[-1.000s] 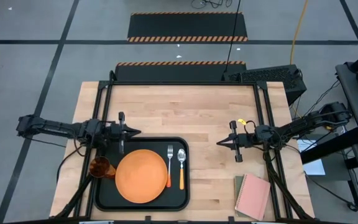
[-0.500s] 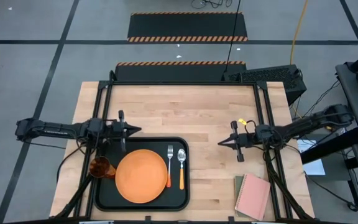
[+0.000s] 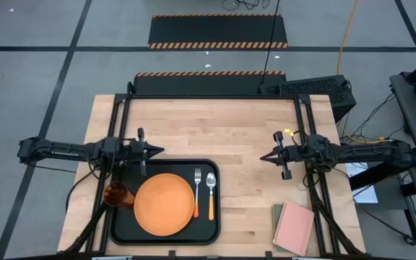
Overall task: Pick and place plate/cup/fork/spoon on tray
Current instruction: Return to Home Position
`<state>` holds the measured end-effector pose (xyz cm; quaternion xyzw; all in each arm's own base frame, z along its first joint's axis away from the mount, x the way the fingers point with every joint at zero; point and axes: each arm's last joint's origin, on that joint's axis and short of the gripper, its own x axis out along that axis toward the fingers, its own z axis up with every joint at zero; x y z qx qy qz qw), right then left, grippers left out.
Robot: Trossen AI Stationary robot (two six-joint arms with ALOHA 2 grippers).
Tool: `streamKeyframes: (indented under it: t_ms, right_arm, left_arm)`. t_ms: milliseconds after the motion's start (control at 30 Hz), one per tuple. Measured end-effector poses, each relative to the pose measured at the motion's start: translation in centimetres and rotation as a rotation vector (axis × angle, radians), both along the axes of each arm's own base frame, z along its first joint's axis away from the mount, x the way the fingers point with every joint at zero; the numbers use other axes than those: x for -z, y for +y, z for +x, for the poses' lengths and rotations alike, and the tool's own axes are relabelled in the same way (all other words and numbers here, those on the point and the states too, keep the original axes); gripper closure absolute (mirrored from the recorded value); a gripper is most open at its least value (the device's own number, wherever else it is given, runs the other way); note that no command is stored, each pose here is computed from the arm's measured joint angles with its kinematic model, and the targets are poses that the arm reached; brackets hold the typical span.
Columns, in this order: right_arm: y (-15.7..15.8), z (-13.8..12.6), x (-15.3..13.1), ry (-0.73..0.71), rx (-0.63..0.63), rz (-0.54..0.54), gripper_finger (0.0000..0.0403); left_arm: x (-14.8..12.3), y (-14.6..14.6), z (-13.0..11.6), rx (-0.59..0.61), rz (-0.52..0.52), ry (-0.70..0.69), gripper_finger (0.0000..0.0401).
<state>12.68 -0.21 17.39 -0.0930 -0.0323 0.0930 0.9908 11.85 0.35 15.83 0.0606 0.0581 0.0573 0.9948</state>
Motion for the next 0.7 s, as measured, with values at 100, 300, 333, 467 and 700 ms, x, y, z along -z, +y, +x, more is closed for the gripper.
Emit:
streamKeyframes:
  t_ms: [100,300,333,467,700]
  right_arm:
    - [-0.2,-0.2,-0.2,-0.004,0.02,0.083,0.0403]
    - [0.0,-0.2,0.1,0.028,0.167,0.191,0.0403]
    - [0.2,-0.3,0.1,0.026,0.186,0.187,0.0403]
    - [1.3,-0.5,-0.2,-0.003,0.116,0.135,0.0403]
    - [1.7,-1.2,-0.4,-0.017,0.079,0.1,0.0403]
  left_arm:
    - [-0.1,0.0,0.0,0.0,-0.001,-0.011,0.0394]
    - [-0.1,0.0,0.0,0.001,0.006,-0.01,0.0397]
    - [-0.1,0.0,0.0,0.001,0.006,-0.01,0.0396]
    - [-0.1,0.0,0.0,0.0,0.004,-0.009,0.0396]
    - [-0.1,0.0,0.0,0.0,0.0,-0.01,0.0394]
